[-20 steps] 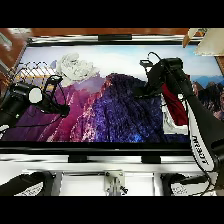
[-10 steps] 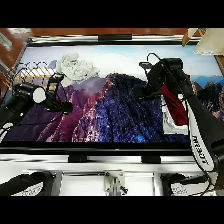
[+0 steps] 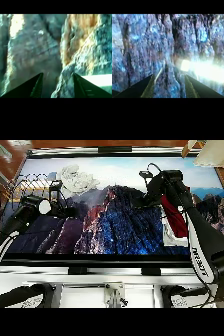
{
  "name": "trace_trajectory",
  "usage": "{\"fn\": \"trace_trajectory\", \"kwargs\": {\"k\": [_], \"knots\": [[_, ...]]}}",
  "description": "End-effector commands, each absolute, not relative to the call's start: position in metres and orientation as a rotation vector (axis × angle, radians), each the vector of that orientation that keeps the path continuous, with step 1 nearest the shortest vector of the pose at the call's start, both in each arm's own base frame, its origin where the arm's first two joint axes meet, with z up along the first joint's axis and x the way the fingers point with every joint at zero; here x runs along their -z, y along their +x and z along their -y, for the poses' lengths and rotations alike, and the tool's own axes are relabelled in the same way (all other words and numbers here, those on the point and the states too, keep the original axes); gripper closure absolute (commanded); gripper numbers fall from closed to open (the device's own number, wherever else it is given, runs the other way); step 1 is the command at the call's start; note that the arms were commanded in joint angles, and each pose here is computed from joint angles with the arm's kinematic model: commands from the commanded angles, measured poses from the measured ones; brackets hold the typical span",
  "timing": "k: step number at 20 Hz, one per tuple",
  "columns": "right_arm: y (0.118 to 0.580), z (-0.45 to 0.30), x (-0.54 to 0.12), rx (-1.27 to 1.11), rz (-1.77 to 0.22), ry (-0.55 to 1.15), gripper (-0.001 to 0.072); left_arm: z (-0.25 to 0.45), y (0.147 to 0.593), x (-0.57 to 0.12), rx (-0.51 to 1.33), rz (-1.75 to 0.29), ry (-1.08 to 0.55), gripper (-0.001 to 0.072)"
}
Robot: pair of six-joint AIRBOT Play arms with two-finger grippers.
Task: Fold the shirts.
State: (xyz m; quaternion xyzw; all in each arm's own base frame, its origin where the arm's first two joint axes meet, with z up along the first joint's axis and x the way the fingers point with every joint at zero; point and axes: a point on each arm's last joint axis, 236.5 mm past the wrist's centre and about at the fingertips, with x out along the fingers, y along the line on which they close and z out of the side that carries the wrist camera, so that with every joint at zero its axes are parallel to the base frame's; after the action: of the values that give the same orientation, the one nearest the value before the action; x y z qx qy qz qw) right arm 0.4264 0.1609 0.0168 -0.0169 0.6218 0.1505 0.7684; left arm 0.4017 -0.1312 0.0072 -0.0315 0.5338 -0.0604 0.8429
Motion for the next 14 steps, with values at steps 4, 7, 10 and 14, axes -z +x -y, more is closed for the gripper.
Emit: {"fn": "trace_trajectory", "kwargs": {"k": [4, 7, 10, 14], "knots": [[0.429, -0.167, -0.019, -0.339, -1.336, -0.011, 0.0203, 0.125, 0.498, -0.052, 0.128, -0.907, -0.125, -0.0002], [0.426, -0.176, -0.02, -0.363, -1.342, 0.03, 0.0203, 0.094, 0.569, -0.073, 0.063, -0.836, -0.17, -0.0002], [0.423, -0.185, -0.023, -0.385, -1.348, 0.073, 0.0203, 0.08, 0.616, -0.054, 0.034, -0.822, -0.193, -0.0002], [0.421, -0.193, -0.025, -0.389, -1.357, 0.124, 0.0203, 0.091, 0.643, 0.0, 0.049, -0.829, -0.259, -0.0002]]}}
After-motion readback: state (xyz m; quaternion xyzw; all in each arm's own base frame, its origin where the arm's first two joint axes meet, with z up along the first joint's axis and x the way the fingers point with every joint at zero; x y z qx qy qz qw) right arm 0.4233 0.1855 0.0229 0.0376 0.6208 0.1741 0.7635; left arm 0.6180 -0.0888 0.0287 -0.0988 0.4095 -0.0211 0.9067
